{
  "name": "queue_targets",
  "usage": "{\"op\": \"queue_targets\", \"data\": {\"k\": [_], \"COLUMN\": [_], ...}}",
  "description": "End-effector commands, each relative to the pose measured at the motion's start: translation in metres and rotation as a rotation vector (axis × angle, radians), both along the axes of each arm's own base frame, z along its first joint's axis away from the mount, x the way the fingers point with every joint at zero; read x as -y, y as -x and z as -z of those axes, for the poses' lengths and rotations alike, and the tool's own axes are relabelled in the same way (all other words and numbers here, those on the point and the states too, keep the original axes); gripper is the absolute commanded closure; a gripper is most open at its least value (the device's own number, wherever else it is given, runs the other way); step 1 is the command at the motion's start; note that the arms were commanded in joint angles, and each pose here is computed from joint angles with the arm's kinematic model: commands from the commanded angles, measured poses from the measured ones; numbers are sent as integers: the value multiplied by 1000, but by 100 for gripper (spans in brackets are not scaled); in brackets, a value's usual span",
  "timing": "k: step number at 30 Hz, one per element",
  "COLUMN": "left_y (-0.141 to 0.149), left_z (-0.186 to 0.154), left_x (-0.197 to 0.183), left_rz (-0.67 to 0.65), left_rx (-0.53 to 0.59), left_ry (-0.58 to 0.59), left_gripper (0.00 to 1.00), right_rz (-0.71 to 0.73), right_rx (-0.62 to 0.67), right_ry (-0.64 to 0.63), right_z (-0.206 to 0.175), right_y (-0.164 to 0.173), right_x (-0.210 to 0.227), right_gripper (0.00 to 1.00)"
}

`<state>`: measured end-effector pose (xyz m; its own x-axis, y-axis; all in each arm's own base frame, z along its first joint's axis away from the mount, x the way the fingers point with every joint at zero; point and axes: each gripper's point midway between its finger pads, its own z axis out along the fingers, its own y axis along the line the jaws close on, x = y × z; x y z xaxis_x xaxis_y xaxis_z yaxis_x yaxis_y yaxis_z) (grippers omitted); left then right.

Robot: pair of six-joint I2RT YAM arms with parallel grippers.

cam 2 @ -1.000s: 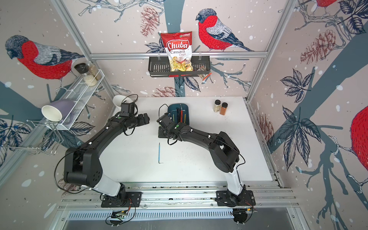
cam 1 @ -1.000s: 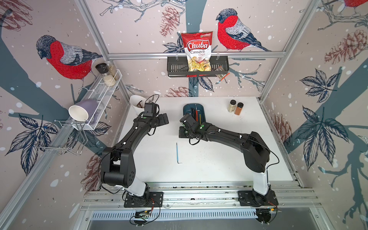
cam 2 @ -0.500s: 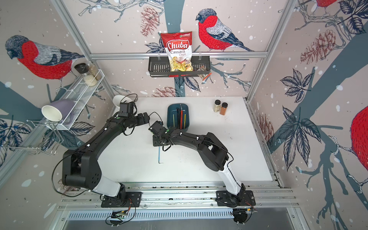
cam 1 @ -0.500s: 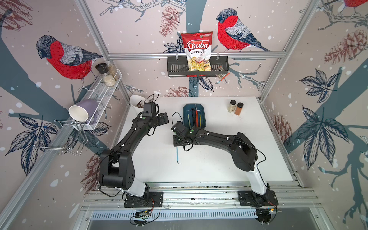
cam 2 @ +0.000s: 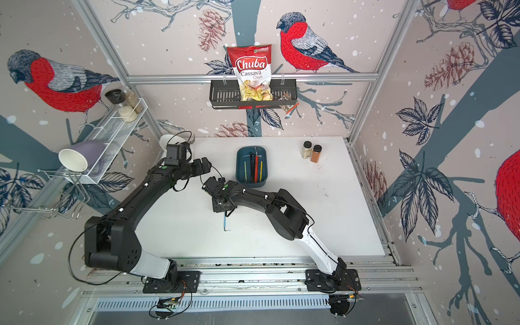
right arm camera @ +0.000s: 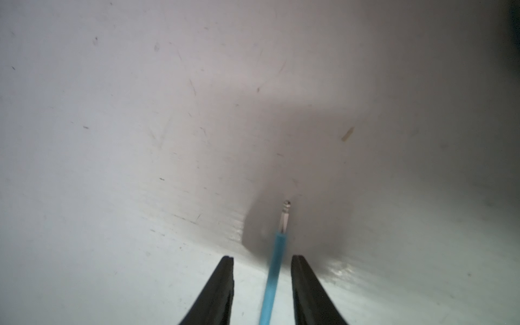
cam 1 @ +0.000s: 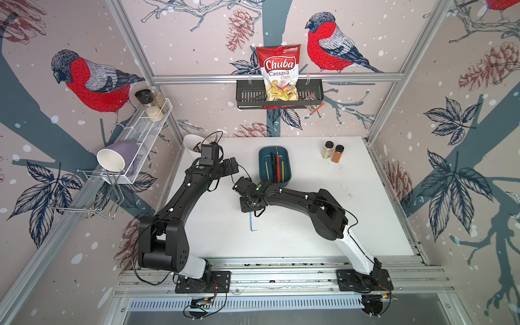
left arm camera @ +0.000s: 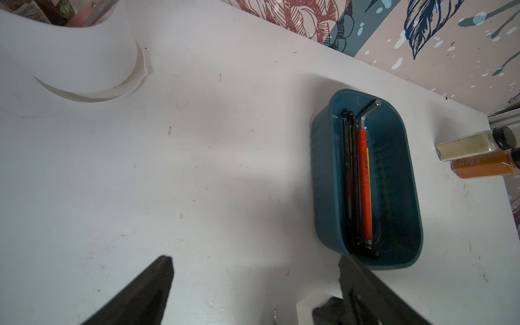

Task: Put the hex key on the desktop into the storage box
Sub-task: Pick up the Allen key from the center of the board.

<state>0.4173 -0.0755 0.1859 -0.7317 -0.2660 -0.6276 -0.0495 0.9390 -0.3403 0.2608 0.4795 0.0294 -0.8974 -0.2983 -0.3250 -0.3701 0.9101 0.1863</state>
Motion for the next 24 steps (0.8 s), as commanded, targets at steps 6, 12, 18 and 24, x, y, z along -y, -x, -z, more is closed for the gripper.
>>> {"op": "queue_targets", "data": {"k": [6, 12, 18, 24], "left_y": [-4, -3, -4, -3], "left_z": [-12, -14, -14, -12], "left_x": [3, 3, 3, 2], "left_rz": [14, 17, 17, 13], "left_rx": [39, 43, 43, 39], "left_ry": [22, 28, 30, 23], "left_gripper": [5, 4, 4, 4], "right_rz": [-24, -33, -62, -72], "right_rx": [-31, -56, -106, -141], "right_ry": [126, 186, 210, 228], "right_z": [12, 17, 33, 54], "right_y": [15, 23, 35, 42], "right_x": [18, 30, 29, 32], "right_gripper": [67, 68, 69, 80]}}
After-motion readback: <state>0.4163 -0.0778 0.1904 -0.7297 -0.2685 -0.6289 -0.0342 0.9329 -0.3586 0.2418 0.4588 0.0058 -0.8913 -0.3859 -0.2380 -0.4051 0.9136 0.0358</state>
